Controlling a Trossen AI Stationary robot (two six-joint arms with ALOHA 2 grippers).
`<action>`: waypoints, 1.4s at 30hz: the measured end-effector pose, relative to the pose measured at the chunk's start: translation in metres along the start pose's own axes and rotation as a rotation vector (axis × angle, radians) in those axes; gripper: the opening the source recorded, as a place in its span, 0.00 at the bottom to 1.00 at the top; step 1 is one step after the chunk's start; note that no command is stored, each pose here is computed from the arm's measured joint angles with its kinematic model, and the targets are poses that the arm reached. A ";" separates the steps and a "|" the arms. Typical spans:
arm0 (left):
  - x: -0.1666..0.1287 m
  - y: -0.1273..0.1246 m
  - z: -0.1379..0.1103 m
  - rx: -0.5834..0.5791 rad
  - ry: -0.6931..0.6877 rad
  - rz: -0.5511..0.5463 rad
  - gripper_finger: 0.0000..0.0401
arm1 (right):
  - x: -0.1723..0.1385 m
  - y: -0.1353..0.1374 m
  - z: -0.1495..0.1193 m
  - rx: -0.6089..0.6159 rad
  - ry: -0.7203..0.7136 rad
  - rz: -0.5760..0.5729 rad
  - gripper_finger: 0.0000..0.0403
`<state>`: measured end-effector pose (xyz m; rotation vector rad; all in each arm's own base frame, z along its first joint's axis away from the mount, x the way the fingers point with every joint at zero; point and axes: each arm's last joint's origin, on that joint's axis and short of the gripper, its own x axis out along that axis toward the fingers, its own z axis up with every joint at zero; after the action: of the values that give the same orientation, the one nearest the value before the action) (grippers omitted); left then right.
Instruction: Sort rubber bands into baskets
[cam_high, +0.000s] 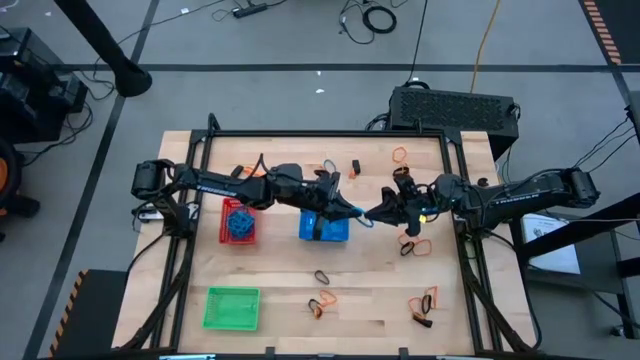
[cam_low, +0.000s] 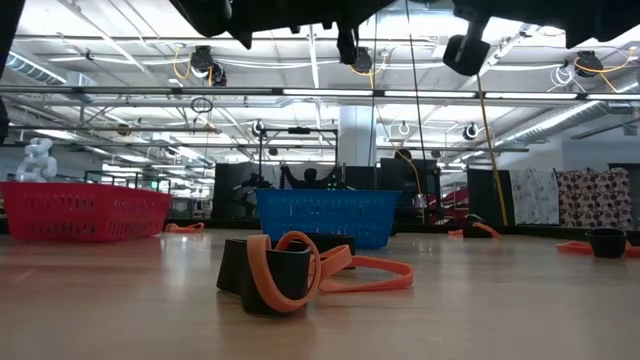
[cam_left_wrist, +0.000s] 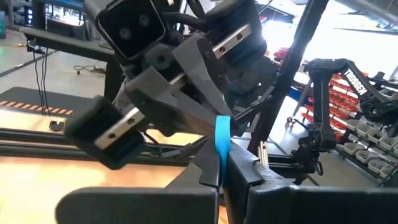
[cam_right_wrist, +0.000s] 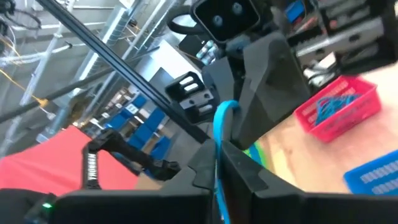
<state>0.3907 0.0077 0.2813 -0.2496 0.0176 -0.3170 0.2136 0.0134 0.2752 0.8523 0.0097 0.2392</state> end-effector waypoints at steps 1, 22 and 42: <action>0.000 0.000 0.000 0.000 0.000 0.000 0.01 | 0.000 0.000 0.000 -0.019 -0.003 0.001 0.06; -0.125 -0.036 0.019 -0.165 0.754 0.488 0.00 | -0.005 -0.022 -0.018 0.011 0.179 -0.235 0.62; -0.207 -0.048 -0.051 -0.691 1.052 1.089 0.00 | -0.007 -0.032 -0.005 -0.145 0.091 -0.320 0.62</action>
<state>0.1766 0.0158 0.2395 -0.6840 1.2771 0.6987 0.2127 -0.0040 0.2474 0.6839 0.2096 -0.0225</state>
